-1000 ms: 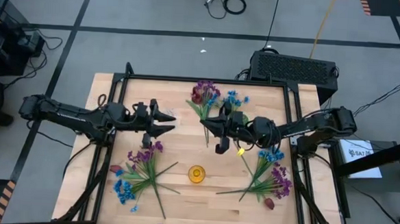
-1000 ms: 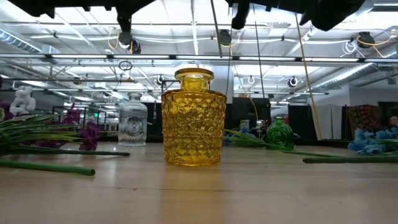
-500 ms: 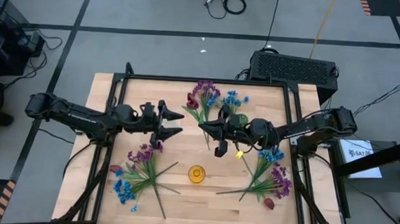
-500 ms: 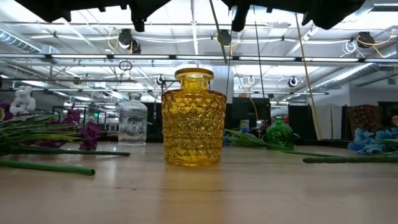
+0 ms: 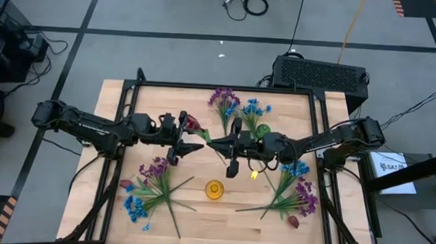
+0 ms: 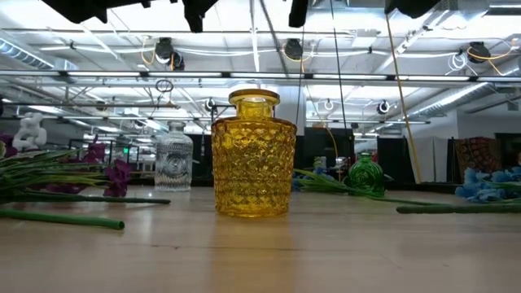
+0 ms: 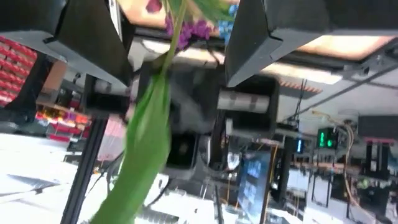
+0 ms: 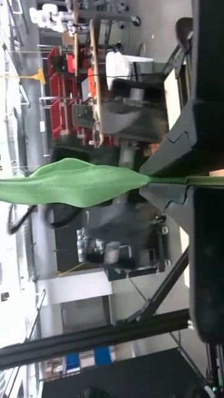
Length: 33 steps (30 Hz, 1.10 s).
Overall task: Sort flowers into vase by color
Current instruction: Put the top red flower into the green vase
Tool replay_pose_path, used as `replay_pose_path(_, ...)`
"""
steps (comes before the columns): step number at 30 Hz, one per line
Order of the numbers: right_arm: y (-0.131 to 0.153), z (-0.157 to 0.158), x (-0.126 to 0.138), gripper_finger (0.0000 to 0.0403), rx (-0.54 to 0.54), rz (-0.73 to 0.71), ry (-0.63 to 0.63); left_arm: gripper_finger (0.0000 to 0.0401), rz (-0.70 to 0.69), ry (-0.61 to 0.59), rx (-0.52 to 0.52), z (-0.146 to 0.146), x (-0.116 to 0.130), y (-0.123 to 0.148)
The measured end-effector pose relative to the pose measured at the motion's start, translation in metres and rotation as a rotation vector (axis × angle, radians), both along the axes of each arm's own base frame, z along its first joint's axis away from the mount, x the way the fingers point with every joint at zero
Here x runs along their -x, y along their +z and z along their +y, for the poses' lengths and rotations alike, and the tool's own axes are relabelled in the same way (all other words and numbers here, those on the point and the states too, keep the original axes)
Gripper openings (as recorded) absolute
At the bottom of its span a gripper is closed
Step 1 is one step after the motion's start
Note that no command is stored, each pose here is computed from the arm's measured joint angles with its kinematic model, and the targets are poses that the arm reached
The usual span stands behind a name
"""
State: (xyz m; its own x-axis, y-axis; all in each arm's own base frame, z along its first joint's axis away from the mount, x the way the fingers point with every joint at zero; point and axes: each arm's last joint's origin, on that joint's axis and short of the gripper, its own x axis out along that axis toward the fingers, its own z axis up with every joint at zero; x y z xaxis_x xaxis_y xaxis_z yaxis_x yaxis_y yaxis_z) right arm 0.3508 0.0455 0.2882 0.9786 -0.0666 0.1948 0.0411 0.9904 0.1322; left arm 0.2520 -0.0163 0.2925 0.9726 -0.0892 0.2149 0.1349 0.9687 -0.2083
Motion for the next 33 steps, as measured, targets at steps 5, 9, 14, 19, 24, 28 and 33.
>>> replay_pose_path(5,-0.011,0.001,-0.012,0.0004,-0.001,0.029,-0.032,0.027,-0.005,-0.004,-0.053,-0.004,0.0,0.001)
replay_pose_path(9,-0.012,0.002,-0.021,0.0004,0.003,0.035,-0.03,0.027,0.016,-0.005,-0.079,-0.005,-0.001,-0.001)
replay_pose_path(14,-0.009,0.002,-0.021,0.0004,0.006,0.023,-0.031,0.027,0.044,-0.011,-0.117,-0.005,-0.001,-0.004)
replay_pose_path(19,-0.008,0.002,-0.02,0.0004,0.014,0.03,-0.032,0.0256,0.037,-0.005,-0.137,-0.005,-0.001,-0.003)
replay_pose_path(24,-0.009,0.002,-0.021,0.0004,0.019,0.036,-0.033,0.0202,0.036,0.003,-0.136,-0.002,-0.001,-0.003)
replay_pose_path(28,-0.009,0.002,-0.021,0.0004,0.019,0.038,-0.036,0.0145,0.036,0.011,-0.137,0.001,-0.001,-0.003)
replay_pose_path(33,-0.009,0.002,-0.021,0.0006,0.019,0.041,-0.034,0.007,0.036,-0.034,-0.139,0.003,-0.001,-0.003)
